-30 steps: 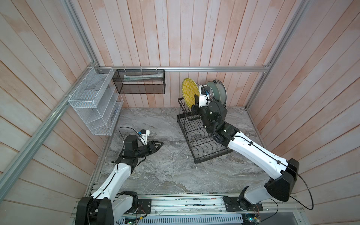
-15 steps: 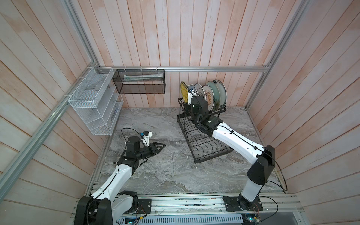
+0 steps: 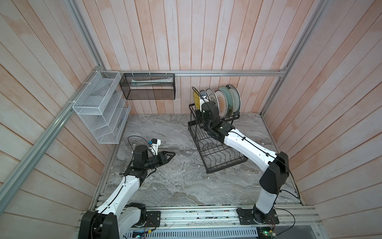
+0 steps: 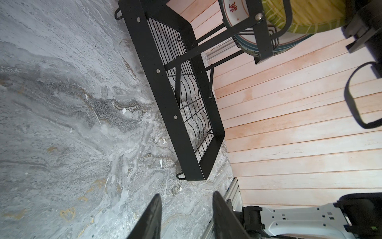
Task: Load the plates into the dish rack
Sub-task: 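Lift the bamboo mat with the right gripper up into the rack's upper tier, then lower the bamboo mat with the right gripper into the slot before the plates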
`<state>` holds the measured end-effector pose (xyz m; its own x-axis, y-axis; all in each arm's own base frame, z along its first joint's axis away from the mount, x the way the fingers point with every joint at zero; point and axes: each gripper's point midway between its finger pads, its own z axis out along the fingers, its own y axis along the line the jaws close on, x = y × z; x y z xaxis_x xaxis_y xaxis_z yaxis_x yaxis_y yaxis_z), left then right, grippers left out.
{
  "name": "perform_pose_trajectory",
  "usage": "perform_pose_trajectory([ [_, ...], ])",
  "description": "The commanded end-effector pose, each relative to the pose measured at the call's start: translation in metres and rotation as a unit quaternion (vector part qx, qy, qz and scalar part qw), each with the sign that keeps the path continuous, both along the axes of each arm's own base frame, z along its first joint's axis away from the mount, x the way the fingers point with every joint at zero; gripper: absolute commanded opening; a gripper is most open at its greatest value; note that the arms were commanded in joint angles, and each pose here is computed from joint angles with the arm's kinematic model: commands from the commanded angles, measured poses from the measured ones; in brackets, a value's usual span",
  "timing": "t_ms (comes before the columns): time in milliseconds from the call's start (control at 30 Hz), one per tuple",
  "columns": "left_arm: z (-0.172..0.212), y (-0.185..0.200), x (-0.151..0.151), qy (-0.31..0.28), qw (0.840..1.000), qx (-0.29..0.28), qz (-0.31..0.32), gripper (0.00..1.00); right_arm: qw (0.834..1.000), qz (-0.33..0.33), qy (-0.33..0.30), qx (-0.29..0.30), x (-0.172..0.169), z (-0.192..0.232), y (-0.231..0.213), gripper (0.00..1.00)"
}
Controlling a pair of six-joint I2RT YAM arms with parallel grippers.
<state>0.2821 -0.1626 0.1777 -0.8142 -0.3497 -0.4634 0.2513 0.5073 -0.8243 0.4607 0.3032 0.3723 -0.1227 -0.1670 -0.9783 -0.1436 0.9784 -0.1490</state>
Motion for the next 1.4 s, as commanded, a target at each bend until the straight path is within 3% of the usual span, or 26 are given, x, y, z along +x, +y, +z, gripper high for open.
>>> perform_pose_trajectory([
  [0, -0.001, -0.003, -0.002, -0.005, 1.0, -0.004, -0.007, 0.42, 0.999, 0.003, -0.012, 0.031, 0.005, 0.013, 0.003, 0.0],
  [1167, 0.001, -0.003, -0.004, -0.01, 1.0, -0.006, -0.011, 0.42, 0.999, -0.005, 0.042, 0.026, 0.015, -0.031, 0.011, 0.0],
  [1367, 0.001, -0.003, -0.004, -0.011, 1.0, -0.006, -0.011, 0.42, 0.999, -0.005, 0.044, 0.023, 0.015, -0.034, 0.011, 0.22],
])
